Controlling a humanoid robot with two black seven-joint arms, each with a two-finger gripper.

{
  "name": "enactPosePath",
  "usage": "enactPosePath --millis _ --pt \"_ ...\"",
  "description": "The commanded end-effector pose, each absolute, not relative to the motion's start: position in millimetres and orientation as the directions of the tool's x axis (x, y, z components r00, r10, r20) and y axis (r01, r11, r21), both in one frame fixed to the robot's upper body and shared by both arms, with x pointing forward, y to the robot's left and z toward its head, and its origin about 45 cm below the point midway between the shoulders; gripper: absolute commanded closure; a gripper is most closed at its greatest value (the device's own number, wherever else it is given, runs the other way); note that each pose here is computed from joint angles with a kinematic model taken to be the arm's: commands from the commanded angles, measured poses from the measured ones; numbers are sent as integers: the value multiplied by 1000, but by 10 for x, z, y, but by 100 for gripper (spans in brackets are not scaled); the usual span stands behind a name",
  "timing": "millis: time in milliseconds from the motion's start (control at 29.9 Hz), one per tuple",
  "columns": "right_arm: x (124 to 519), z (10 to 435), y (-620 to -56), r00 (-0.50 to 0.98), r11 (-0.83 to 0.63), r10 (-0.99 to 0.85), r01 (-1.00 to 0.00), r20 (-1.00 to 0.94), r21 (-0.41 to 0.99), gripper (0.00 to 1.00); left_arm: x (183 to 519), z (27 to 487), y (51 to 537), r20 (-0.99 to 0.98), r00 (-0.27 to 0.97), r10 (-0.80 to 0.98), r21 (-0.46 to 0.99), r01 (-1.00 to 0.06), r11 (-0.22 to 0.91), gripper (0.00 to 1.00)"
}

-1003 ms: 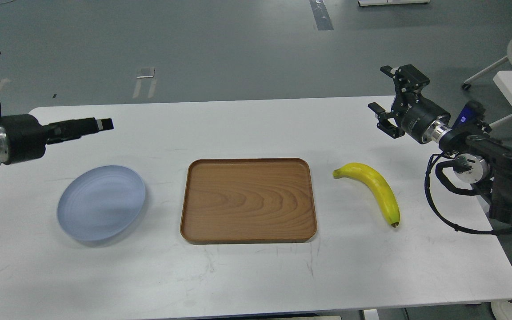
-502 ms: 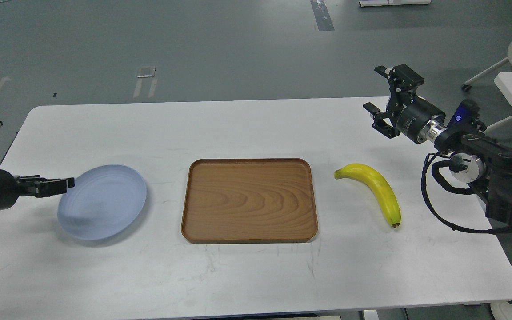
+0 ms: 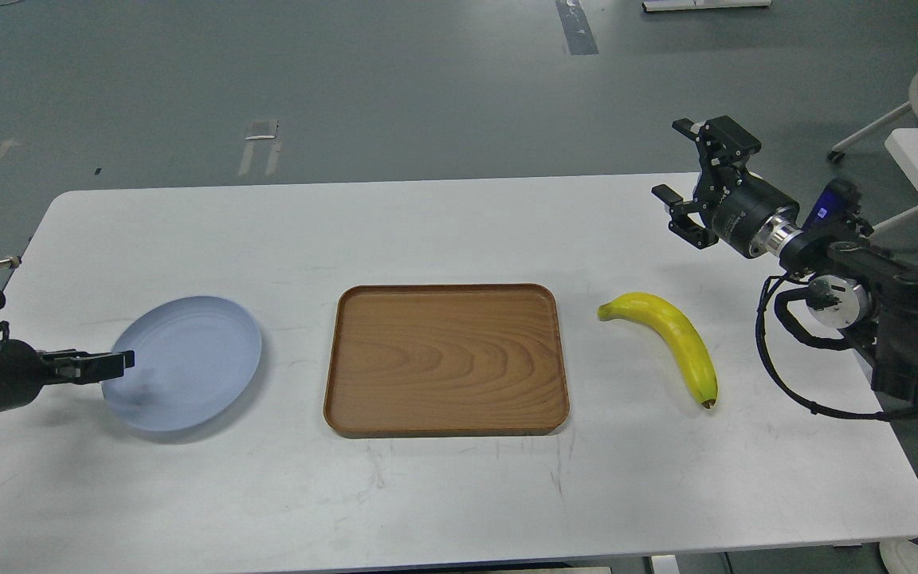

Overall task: Place banana on plate with both arms
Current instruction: 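Grasp the edge of the light blue plate with the left gripper, then carry the plate with the left gripper and set it on the wooden tray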

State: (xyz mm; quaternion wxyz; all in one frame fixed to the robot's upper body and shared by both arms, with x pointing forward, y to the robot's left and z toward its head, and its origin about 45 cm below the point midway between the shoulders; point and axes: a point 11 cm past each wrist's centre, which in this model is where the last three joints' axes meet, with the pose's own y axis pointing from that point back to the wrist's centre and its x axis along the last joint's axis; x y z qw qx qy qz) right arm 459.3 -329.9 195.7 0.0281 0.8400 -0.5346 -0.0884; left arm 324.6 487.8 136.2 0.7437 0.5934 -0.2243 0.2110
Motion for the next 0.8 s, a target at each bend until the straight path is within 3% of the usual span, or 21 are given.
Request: enactPosePath --millis 0,134,234,268,301,334,368,401,769 --pt "4588 1953 -3309 411 -425 -904 -894 -118 143 0 3231 1319 4849 577 815 50 791 -574 213 17" --pt "4584 1946 -3312 410 -424 -904 -894 -120 144 0 3222 1290 4824 572 818 52 793 -569 218 26" --pt "4584 1945 -3311 411 -425 -904 -894 -119 144 0 3196 1252 4808 566 821 65 794 -565 224 45" --pt "4584 1945 -3311 411 -425 -904 -894 -119 144 0 3200 1255 4806 568 820 74 791 -569 226 55" --pt "4584 1943 -3303 412 -426 -903 -893 -120 144 0 3203 1256 4800 569 819 79 789 -570 229 72" --pt "4584 1943 -3303 412 -426 -903 -893 -120 144 0 3203 1256 4800 569 819 79 789 -570 229 73" --pt "4580 1936 -3305 411 -426 -904 -893 -120 146 0 3210 1263 4798 572 817 80 787 -573 229 96" --pt "4580 1936 -3305 411 -426 -904 -893 -120 146 0 3210 1263 4798 572 817 80 787 -573 229 100" --pt "4572 1923 -3303 415 -429 -902 -891 -115 151 0 3302 1349 4779 601 793 96 761 -605 236 100"
